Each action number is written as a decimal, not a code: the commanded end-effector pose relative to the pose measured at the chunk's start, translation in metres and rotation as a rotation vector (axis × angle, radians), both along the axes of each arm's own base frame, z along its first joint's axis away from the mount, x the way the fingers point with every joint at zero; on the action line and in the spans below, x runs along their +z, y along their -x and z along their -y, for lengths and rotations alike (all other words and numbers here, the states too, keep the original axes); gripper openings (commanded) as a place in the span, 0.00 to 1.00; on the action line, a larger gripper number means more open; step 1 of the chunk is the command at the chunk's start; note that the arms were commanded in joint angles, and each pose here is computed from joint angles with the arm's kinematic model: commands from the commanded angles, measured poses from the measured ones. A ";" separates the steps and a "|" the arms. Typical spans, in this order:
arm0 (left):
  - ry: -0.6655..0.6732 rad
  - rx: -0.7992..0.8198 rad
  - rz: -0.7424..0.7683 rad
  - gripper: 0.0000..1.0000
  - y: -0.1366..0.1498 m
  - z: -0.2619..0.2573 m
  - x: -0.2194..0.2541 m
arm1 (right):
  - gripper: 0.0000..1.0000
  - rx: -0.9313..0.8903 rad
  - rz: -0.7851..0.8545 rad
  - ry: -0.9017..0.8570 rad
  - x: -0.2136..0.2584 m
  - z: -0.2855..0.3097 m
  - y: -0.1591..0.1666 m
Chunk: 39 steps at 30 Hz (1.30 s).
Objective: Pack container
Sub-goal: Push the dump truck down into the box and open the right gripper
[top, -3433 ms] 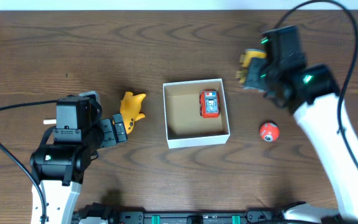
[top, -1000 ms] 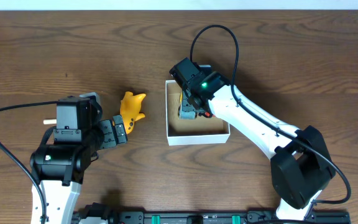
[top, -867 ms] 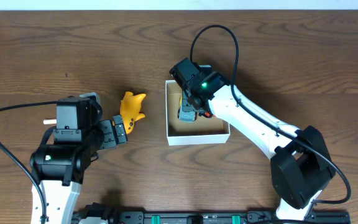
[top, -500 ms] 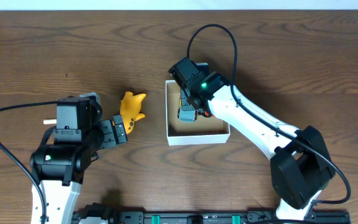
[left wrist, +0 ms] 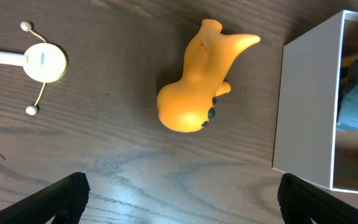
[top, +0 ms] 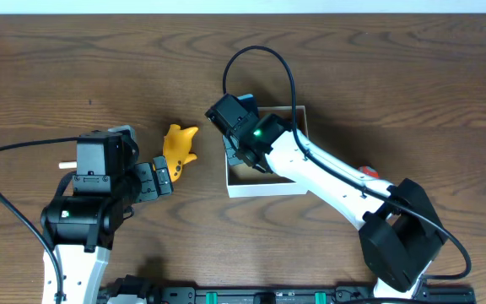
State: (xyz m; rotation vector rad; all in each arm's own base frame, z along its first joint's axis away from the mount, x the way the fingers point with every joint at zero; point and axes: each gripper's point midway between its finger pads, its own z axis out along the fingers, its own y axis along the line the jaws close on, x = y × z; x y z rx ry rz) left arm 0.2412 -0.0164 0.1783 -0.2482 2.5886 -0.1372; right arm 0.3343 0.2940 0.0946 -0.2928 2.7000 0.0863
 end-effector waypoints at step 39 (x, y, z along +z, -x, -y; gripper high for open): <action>0.001 -0.007 0.008 0.98 -0.001 0.000 0.005 | 0.01 -0.093 0.022 0.072 -0.045 0.024 -0.042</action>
